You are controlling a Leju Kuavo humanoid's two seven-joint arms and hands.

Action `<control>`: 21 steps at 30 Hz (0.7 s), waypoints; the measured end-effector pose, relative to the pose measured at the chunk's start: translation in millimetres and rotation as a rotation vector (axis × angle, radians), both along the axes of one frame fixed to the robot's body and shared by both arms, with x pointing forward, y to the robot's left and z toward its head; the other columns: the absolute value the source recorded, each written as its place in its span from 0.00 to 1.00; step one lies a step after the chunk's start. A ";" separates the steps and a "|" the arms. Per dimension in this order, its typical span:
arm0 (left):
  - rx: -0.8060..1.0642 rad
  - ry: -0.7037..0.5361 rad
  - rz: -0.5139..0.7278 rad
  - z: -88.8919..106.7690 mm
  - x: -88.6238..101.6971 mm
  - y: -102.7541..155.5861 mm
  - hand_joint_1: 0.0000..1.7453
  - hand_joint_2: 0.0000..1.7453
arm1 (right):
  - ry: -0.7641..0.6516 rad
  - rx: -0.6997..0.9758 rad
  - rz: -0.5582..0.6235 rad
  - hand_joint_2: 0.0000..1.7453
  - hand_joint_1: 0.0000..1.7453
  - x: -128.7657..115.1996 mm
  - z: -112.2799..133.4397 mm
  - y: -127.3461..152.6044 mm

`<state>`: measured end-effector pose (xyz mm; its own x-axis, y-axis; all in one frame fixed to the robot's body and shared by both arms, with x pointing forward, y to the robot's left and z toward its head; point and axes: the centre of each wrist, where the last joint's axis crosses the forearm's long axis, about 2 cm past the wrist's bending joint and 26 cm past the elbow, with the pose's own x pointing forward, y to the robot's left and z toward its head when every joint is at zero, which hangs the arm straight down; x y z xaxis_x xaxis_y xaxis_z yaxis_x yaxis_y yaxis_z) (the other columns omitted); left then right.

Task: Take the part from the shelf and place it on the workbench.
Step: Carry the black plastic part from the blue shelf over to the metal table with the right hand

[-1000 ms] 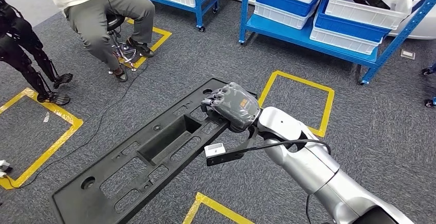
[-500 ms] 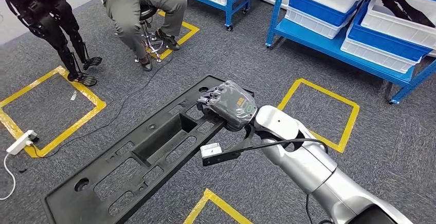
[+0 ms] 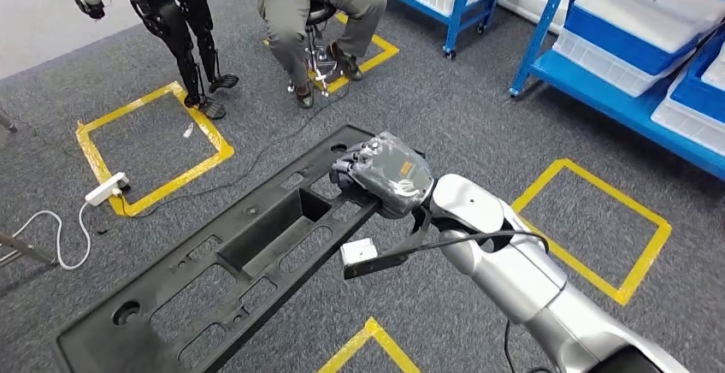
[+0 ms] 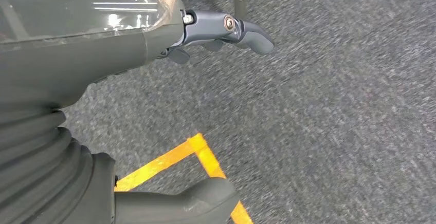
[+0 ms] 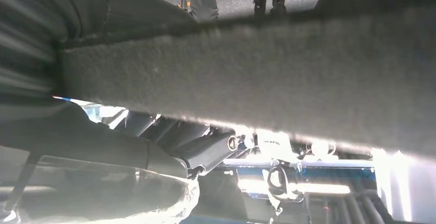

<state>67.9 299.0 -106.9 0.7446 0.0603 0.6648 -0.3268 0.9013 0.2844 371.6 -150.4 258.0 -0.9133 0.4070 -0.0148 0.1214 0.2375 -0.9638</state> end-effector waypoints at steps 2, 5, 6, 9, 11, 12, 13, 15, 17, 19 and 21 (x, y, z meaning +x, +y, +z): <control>0.000 0.005 0.000 -0.5 -2.9 0.2 0.00 1.00 | -0.010 0.003 0.006 1.00 1.00 -0.3 3.0 2.7; 0.001 0.004 -0.001 -0.4 -2.5 1.1 0.00 1.00 | -0.021 0.007 0.012 1.00 1.00 -0.4 7.1 5.2; 0.001 0.003 -0.001 -0.3 -1.9 1.2 0.00 1.00 | -0.022 0.006 0.012 1.00 1.00 -0.3 7.3 5.2; 0.000 0.004 -0.002 -0.4 -2.2 0.9 0.00 1.00 | -0.025 0.001 0.011 1.00 1.00 -0.4 7.1 5.2; 0.001 0.003 -0.003 -0.3 -1.6 1.1 0.00 1.00 | -0.029 0.002 0.011 1.00 1.00 -0.3 8.0 5.2; 0.001 0.001 -0.003 -0.1 -0.4 1.2 0.00 1.00 | -0.033 0.003 0.011 1.00 1.00 -0.1 9.0 5.1; 0.001 -0.002 -0.004 0.2 0.9 1.2 0.00 1.00 | -0.038 0.004 0.010 1.00 1.00 0.2 9.9 4.8; -0.004 0.003 -0.008 0.5 3.0 1.2 0.00 1.00 | -0.047 0.004 0.009 1.00 1.00 0.5 10.8 4.1; -0.021 0.051 -0.013 0.4 2.5 1.6 0.00 1.00 | -0.054 0.005 0.009 1.00 1.00 0.0 10.8 4.5; -0.060 0.144 -0.022 0.2 2.1 1.8 0.00 1.00 | -0.060 0.007 0.012 1.00 1.00 -0.4 11.1 4.9; -0.110 0.253 -0.047 0.1 2.8 1.4 0.00 1.00 | -0.060 0.005 0.014 1.00 1.00 -0.8 9.8 4.5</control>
<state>70.7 300.4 -106.8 0.8897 0.0832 0.4489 -0.2153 0.9436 0.2517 370.9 -145.9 267.8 -0.9163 0.3947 -0.0681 0.1761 0.2443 -0.9536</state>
